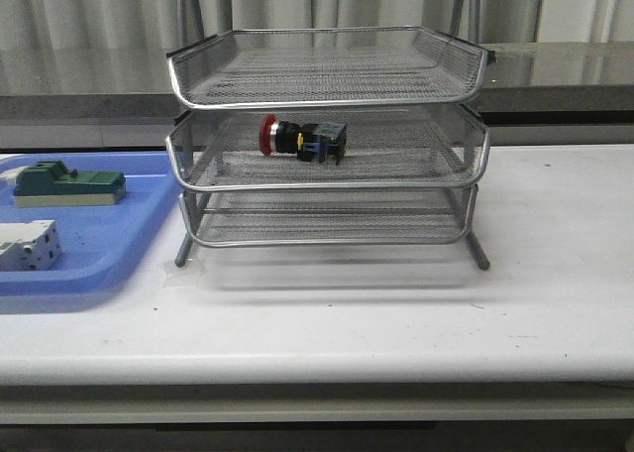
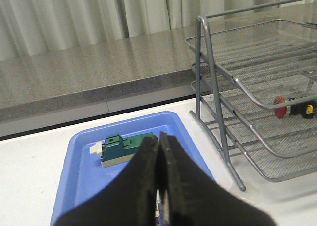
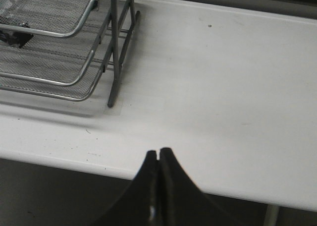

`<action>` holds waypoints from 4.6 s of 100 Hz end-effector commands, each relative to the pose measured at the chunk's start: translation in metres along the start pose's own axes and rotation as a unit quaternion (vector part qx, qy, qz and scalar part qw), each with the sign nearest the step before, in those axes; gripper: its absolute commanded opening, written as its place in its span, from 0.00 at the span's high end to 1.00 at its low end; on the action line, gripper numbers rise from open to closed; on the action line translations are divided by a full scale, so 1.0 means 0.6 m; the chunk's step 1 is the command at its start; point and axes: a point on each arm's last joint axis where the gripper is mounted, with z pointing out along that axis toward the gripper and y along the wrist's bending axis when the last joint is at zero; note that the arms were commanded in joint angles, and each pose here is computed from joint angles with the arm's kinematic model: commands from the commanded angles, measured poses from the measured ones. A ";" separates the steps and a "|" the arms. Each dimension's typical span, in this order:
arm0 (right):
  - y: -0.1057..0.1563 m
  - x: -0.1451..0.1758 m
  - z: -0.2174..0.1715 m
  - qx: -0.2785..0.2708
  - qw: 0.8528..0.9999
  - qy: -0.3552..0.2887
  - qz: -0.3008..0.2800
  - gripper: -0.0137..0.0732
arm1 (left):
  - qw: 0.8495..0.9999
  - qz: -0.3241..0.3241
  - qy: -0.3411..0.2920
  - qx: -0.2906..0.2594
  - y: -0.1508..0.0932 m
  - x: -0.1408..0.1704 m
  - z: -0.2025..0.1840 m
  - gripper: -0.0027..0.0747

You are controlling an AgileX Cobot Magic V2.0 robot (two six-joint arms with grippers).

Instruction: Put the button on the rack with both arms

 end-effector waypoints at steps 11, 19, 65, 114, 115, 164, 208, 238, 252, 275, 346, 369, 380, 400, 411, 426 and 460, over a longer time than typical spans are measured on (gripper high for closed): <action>-0.002 -0.020 -0.007 0.005 0.998 -0.046 -0.034 0.91 | 0.999 -0.011 -0.037 -0.023 0.008 -0.024 0.000 0.99; -0.002 -0.017 -0.006 -0.001 0.997 -0.063 -0.049 0.91 | 0.999 -0.011 -0.037 -0.023 0.008 -0.024 0.000 0.99; -0.013 0.084 -0.015 0.015 0.984 -0.175 -0.003 0.91 | 0.999 -0.011 -0.037 -0.023 0.008 -0.024 0.000 0.99; -0.012 0.202 0.021 0.054 0.970 -0.235 0.019 0.91 | 0.999 -0.011 -0.037 -0.023 0.008 -0.024 0.000 0.99; -0.012 0.203 0.022 0.054 0.971 -0.233 0.019 0.91 | 0.999 -0.011 -0.037 -0.023 0.008 -0.024 0.000 0.99; -0.011 0.232 0.051 0.052 0.963 -0.263 0.014 0.91 | 0.999 -0.011 -0.037 -0.023 0.008 -0.024 0.000 0.99; -0.011 0.232 0.052 0.051 0.964 -0.262 0.018 0.91 | 0.999 -0.011 -0.037 -0.023 0.008 -0.024 0.000 0.99; -0.011 0.232 0.052 0.051 0.964 -0.262 0.018 0.91 | 0.999 -0.011 -0.037 -0.023 0.008 -0.024 0.000 0.99; -0.011 0.232 0.052 0.051 0.964 -0.262 0.018 0.91 | 0.999 -0.011 -0.037 -0.023 0.008 -0.024 0.000 0.99; -0.011 0.232 0.052 0.051 0.964 -0.262 0.018 0.91 | 0.999 -0.011 -0.037 -0.023 0.008 -0.024 0.000 0.99; -0.011 0.232 0.052 0.051 0.964 -0.262 0.018 0.91 | 0.999 0.003 -0.046 -0.015 0.005 -0.027 0.000 0.99; -0.011 0.232 0.052 0.051 0.964 -0.262 0.018 0.91 | 0.998 -0.024 -0.049 -0.012 0.004 -0.011 -0.009 0.99; -0.011 0.232 0.052 0.051 0.964 -0.262 0.018 0.91 | 0.998 -0.026 -0.051 -0.029 0.007 0.006 -0.018 0.99; -0.011 0.232 0.052 0.051 0.964 -0.262 0.018 0.91 | 0.996 -0.039 -0.063 -0.049 0.008 0.046 -0.040 0.99; -0.011 0.232 0.052 0.051 0.964 -0.262 0.018 0.91 | 0.994 -0.045 -0.078 -0.055 0.006 0.070 -0.053 0.99; -0.011 0.232 0.052 0.051 0.964 -0.262 0.018 0.91 | 0.991 -0.056 -0.098 -0.068 0.005 0.100 -0.065 0.99; -0.011 0.232 0.052 0.051 0.964 -0.262 0.018 0.91 | 0.988 -0.068 -0.104 -0.088 0.008 0.113 -0.070 0.99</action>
